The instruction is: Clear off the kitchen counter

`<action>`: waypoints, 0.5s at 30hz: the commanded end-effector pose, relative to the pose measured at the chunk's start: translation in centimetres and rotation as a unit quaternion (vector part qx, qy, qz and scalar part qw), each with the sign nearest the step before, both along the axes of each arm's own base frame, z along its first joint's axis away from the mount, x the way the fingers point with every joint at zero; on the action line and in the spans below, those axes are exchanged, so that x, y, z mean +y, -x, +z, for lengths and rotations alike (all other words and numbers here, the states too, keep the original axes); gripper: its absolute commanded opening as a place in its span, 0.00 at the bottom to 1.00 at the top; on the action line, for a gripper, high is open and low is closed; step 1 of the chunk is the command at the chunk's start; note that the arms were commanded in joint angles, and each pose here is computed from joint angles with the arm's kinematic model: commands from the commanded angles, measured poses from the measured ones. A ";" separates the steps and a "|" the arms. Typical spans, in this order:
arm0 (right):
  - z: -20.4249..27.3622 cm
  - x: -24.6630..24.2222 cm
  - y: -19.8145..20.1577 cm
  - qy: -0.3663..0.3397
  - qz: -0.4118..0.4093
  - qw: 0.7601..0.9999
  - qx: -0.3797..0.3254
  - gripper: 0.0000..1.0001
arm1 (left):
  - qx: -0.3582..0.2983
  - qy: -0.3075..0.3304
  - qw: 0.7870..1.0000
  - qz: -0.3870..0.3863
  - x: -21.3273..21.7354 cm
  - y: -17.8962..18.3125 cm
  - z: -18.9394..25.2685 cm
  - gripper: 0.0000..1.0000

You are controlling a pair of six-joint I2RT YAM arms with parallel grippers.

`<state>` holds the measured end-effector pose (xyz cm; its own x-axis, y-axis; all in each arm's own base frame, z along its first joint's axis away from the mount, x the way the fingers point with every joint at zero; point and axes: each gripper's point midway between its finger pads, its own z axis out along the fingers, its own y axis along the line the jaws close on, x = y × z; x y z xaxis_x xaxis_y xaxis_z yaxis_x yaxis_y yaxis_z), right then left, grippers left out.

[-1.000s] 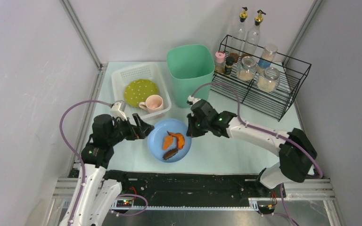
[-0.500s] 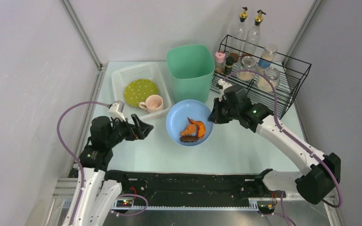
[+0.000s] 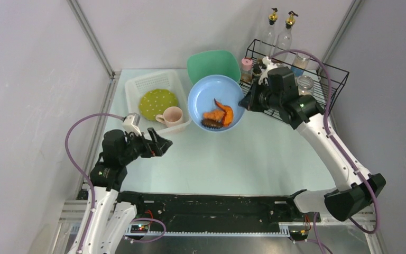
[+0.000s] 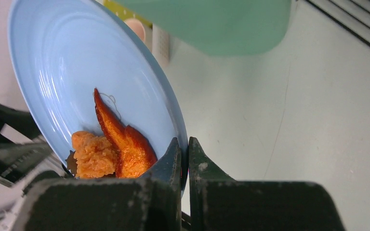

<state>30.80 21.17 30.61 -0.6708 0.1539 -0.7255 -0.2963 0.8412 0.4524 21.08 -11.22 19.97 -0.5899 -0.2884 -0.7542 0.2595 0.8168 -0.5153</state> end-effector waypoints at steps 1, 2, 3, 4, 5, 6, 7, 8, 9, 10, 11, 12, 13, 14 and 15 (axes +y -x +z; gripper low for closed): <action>4.1 0.8 -2.5 -0.065 -0.028 0.997 -0.023 0.00 | -0.006 0.005 1.000 -0.009 -0.4 -0.1 0.1 1.00; 4.5 0.9 -3.3 -0.074 -0.038 0.996 -0.028 0.00 | -0.007 0.005 1.000 -0.009 -0.4 -0.1 0.2 1.00; 4.8 0.8 -4.0 -0.077 -0.050 0.995 -0.033 0.00 | -0.007 0.005 1.000 -0.009 -0.4 -0.1 0.2 1.00; 5.3 0.9 -4.6 -0.088 -0.058 0.994 -0.037 0.00 | -0.007 0.005 1.000 -0.009 -0.4 -0.1 0.2 1.00; 5.6 0.7 -5.4 -0.093 -0.068 0.993 -0.040 0.00 | -0.007 0.006 1.000 -0.010 -0.4 -0.1 0.2 1.00; 6.0 0.8 -5.8 -0.104 -0.075 0.991 -0.041 0.00 | -0.006 0.006 1.000 -0.011 -0.5 -0.1 0.2 1.00; 6.2 0.7 -6.7 -0.109 -0.084 0.990 -0.041 0.00 | -0.006 0.006 1.000 -0.011 -0.5 -0.1 0.2 1.00; 6.6 0.8 -7.1 -0.120 -0.091 0.988 -0.040 0.00 | -0.007 0.006 1.000 -0.011 -0.5 -0.1 0.2 1.00; 6.7 0.6 -7.9 -0.125 -0.100 0.986 -0.041 0.00 | -0.006 0.006 1.000 -0.010 -0.4 -0.1 0.2 1.00; 7.5 0.5 -8.4 -0.136 -0.111 0.983 -0.046 0.00 | -0.005 0.006 1.000 -0.011 -0.4 -0.1 0.1 1.00; 7.2 0.3 -9.1 -0.138 -0.120 0.982 -0.044 0.00 | -0.006 0.006 1.000 -0.010 -0.4 -0.1 0.1 1.00; 7.8 0.2 -9.6 -0.148 -0.131 0.979 -0.050 0.00 | -0.006 0.006 1.000 -0.011 -0.5 -0.1 0.2 1.00; 7.7 0.0 -10.1 -0.150 -0.140 0.977 -0.049 0.00 | -0.006 0.006 1.000 -0.011 -0.5 -0.1 0.2 1.00; 8.0 -0.3 -10.7 -0.160 -0.154 0.974 -0.054 0.00 | -0.006 0.006 1.000 -0.011 -0.5 -0.1 0.2 1.00; 8.0 -0.5 -11.1 -0.167 -0.165 0.971 -0.051 0.00 | -0.006 0.006 1.000 -0.012 -0.5 -0.1 0.2 1.00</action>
